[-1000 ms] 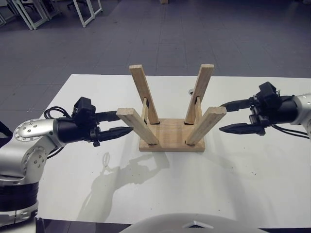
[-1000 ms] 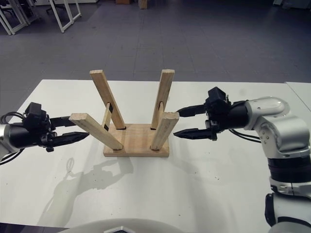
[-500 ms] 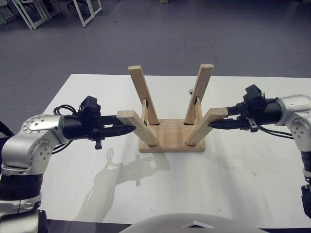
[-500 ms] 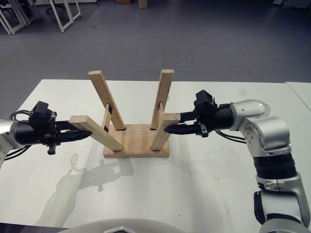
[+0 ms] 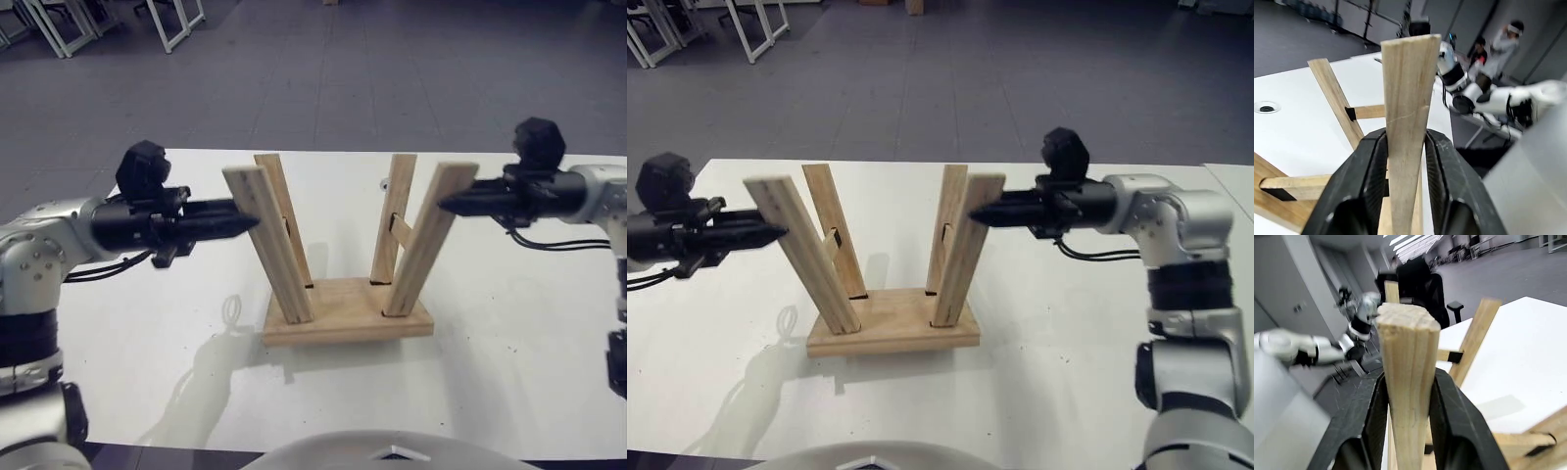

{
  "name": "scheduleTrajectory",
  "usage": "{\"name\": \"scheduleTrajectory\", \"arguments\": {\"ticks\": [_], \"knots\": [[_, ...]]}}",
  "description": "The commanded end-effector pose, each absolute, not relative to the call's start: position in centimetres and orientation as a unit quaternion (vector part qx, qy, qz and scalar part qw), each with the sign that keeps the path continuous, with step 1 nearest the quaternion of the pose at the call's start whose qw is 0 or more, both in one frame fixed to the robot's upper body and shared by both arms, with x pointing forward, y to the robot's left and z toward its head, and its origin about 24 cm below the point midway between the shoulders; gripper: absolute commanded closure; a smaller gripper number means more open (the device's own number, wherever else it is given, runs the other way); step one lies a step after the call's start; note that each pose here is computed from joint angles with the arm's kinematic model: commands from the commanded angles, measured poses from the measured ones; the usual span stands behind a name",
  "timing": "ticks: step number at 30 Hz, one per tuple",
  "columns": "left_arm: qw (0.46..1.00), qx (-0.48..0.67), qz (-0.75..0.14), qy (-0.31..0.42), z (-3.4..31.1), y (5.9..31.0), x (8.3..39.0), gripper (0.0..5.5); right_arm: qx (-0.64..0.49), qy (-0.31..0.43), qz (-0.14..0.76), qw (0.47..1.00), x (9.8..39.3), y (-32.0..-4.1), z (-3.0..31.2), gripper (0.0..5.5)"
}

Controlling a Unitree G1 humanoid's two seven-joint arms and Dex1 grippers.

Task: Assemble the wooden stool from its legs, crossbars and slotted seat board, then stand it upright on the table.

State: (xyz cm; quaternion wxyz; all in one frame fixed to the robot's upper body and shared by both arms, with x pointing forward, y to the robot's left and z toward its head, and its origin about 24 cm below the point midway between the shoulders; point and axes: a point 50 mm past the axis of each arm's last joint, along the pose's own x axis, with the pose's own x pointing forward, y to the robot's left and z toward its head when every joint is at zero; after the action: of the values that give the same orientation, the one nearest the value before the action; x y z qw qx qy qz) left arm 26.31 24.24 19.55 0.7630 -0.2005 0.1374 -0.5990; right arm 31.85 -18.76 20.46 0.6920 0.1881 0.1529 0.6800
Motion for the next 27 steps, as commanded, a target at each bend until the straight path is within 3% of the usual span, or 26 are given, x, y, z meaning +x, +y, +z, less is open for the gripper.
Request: {"name": "scheduleTrajectory", "arguments": {"ticks": [1,4,7,9,12,15,17,20,23,27], "knots": [[0.796,-0.312,-0.453,0.252,12.8,23.7,31.6,3.72,0.258,0.299,0.481,0.783,36.8,-16.2,13.6,3.66],[0.822,-0.351,-0.363,0.261,11.2,25.4,32.8,3.29,0.276,0.301,0.439,0.8,37.6,-15.3,12.9,3.16],[0.857,-0.385,-0.261,0.221,11.3,28.3,33.6,3.23,0.3,0.273,0.358,0.841,38.5,-16.8,12.8,2.63],[0.856,-0.426,-0.22,0.195,11.3,30.0,33.3,3.23,0.309,0.262,0.313,0.859,38.7,-18.0,12.5,2.58],[0.839,-0.459,-0.22,0.193,11.0,30.8,32.4,3.23,0.328,0.243,0.27,0.872,38.8,-19.5,12.4,2.58],[0.831,-0.452,-0.245,0.214,10.7,31.0,31.4,3.23,0.28,0.245,0.287,0.883,38.5,-20.5,12.5,2.58],[0.865,-0.354,-0.267,0.235,10.2,31.2,30.3,3.23,0.207,0.25,0.321,0.89,38.3,-20.8,12.4,2.58],[0.915,-0.148,-0.311,0.211,9.8,30.6,28.1,3.23,0.055,0.236,0.387,0.89,37.9,-21.2,12.7,2.58],[0.915,-0.035,-0.373,0.152,10.3,28.7,25.3,2.84,-0.042,0.226,0.452,0.862,36.6,-21.7,12.7,2.55],[0.882,0.055,-0.441,0.158,9.5,27.4,23.0,2.23,-0.104,0.233,0.541,0.802,34.5,-21.8,12.1,1.89]]}}
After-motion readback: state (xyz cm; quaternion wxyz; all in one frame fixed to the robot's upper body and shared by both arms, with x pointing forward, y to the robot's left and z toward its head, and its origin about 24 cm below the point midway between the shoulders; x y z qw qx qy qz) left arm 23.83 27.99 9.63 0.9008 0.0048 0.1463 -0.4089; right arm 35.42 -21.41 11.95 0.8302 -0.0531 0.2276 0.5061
